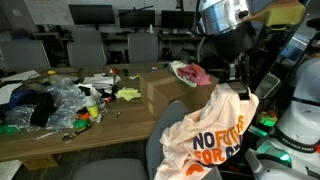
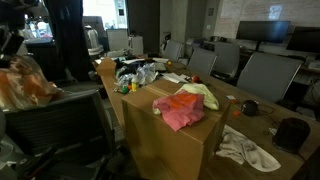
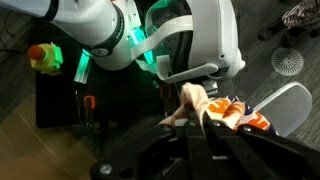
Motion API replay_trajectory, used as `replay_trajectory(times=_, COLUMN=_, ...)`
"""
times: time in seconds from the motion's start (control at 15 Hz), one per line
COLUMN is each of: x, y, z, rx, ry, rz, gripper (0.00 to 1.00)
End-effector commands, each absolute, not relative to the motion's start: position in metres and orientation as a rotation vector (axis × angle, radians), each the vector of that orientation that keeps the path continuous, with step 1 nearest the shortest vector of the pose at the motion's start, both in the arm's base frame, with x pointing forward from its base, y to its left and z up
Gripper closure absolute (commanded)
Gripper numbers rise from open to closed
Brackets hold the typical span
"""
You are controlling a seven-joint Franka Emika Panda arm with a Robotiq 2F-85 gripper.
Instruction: Pick up the shirts on the box and put them on the chair.
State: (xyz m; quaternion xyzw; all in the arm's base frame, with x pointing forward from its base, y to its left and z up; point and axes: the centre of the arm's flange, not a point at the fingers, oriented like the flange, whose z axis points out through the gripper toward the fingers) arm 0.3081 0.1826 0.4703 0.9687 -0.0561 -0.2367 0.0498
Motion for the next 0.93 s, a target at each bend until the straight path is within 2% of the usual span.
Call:
replay_trajectory(times=0.0, x=0.304, y=0.168, z=0.458, rx=2.986, ry=-0.244, rz=-0.753, gripper=0.99)
replay_trajectory(times=0.87, x=0.329, y=0.117, z=0.376, rx=2.996, ry=-0.617, rz=-1.046, gripper=0.99)
